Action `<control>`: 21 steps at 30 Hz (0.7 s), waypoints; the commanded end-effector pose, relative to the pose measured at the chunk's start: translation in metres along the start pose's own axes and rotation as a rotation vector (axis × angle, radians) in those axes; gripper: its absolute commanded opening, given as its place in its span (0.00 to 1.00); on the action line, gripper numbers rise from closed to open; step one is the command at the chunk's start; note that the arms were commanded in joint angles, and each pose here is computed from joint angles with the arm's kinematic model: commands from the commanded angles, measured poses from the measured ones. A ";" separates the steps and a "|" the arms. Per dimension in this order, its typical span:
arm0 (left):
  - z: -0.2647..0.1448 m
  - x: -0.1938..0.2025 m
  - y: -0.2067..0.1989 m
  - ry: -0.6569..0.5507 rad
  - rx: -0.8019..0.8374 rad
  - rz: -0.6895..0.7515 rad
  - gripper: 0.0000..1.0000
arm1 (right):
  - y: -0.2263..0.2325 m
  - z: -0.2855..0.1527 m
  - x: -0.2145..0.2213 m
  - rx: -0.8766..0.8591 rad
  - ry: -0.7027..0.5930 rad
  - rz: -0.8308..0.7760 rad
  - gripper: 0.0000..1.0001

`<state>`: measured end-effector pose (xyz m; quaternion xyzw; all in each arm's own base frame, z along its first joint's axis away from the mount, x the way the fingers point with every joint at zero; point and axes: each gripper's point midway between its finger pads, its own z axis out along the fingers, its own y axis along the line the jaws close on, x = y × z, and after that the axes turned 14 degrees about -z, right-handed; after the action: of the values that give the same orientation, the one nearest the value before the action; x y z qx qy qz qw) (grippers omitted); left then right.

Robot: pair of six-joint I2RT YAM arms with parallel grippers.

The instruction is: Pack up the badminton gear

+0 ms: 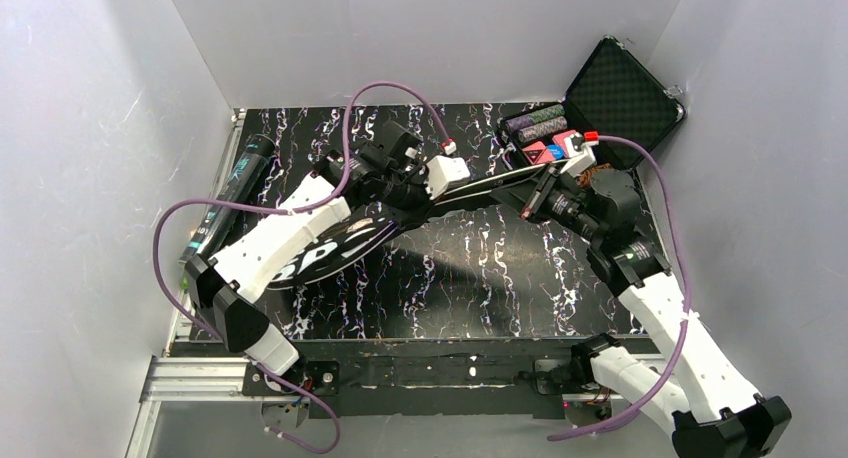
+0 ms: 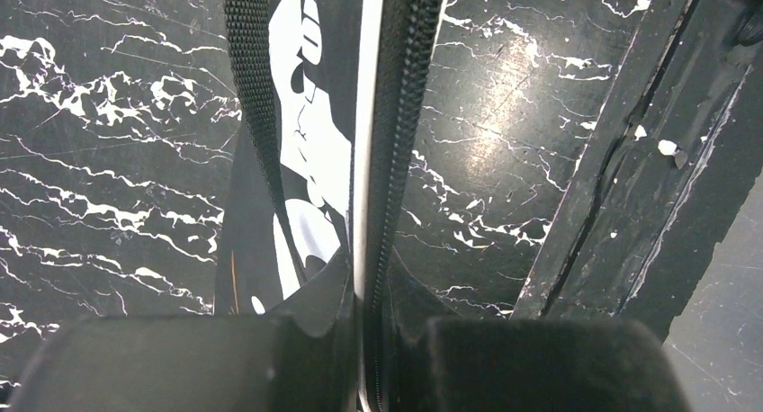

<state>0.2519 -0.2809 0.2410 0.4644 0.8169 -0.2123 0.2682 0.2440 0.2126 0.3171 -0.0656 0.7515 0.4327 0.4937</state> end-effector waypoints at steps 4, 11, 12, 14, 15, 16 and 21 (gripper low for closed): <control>-0.031 -0.005 0.011 -0.085 -0.065 0.039 0.00 | -0.005 -0.034 -0.047 0.072 -0.116 -0.079 0.01; -0.033 0.009 0.016 -0.058 -0.087 0.043 0.00 | -0.032 -0.055 -0.067 0.211 -0.136 -0.110 0.01; -0.034 0.011 0.016 -0.057 -0.089 0.043 0.00 | -0.036 -0.058 -0.070 0.228 -0.142 -0.108 0.01; -0.033 0.013 0.016 -0.053 -0.091 0.042 0.00 | -0.047 -0.062 -0.075 0.275 -0.151 -0.099 0.01; -0.033 0.014 0.016 -0.050 -0.092 0.041 0.00 | -0.052 -0.065 -0.078 0.301 -0.160 -0.092 0.01; -0.033 0.015 0.016 -0.050 -0.093 0.041 0.00 | -0.057 -0.068 -0.082 0.322 -0.172 -0.085 0.01; -0.032 0.020 0.016 -0.043 -0.091 0.037 0.00 | -0.076 -0.082 -0.099 0.405 -0.230 -0.062 0.01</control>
<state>0.2570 -0.2549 0.2322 0.4635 0.8192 -0.1809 0.2854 0.2653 0.1049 0.3308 0.0354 0.7849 0.3122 0.5340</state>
